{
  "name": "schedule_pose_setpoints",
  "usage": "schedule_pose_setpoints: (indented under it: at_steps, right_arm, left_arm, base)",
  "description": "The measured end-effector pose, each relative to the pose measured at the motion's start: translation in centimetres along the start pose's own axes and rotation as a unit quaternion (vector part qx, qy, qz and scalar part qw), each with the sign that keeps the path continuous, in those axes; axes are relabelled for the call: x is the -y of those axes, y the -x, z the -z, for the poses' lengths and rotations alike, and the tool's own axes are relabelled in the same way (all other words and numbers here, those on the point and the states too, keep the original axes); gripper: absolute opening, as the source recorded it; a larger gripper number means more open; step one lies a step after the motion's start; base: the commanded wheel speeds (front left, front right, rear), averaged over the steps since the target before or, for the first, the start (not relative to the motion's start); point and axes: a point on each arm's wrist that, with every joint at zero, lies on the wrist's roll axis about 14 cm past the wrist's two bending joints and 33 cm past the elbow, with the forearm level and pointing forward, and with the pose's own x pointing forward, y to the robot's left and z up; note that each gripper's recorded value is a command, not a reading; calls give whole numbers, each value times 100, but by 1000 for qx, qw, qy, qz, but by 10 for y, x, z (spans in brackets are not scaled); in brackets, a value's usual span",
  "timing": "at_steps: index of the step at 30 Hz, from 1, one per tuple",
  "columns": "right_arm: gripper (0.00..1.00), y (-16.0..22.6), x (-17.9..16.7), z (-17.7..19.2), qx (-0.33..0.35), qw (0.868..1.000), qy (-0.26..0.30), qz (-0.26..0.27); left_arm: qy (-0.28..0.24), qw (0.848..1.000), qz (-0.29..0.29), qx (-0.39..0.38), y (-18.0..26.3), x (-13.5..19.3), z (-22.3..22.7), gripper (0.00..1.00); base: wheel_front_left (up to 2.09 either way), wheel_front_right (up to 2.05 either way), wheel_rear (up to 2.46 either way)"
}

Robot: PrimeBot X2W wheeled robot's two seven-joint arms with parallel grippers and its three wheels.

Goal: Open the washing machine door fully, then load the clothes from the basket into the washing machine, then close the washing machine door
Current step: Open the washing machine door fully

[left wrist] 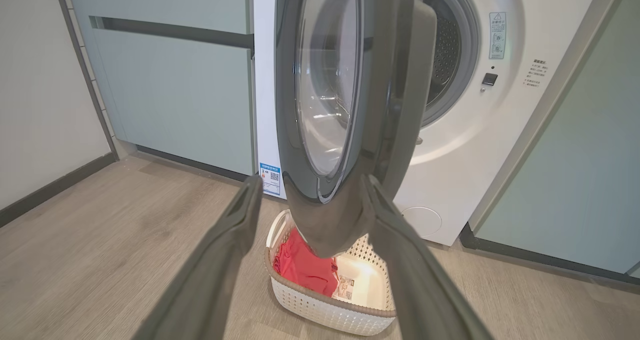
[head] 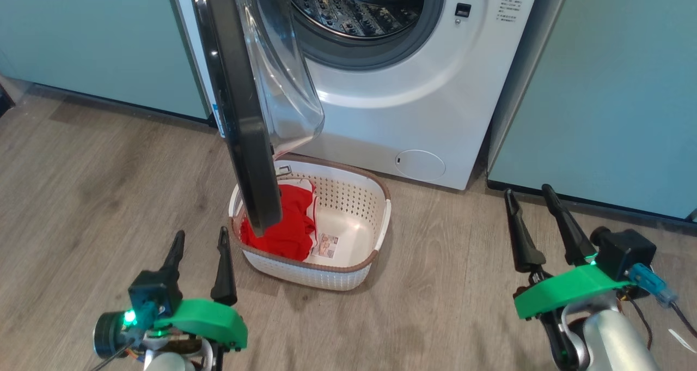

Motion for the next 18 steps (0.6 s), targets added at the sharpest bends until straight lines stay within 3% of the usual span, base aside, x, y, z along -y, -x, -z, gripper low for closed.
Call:
schedule_pose_setpoints:
  at_steps: [18]
  right_arm:
    - [100,1,0,6,-8,1000,-13,2]
  left_arm:
    - [-2,1000,6,16,-1,4,-10,100]
  base:
    - [0,0,0]
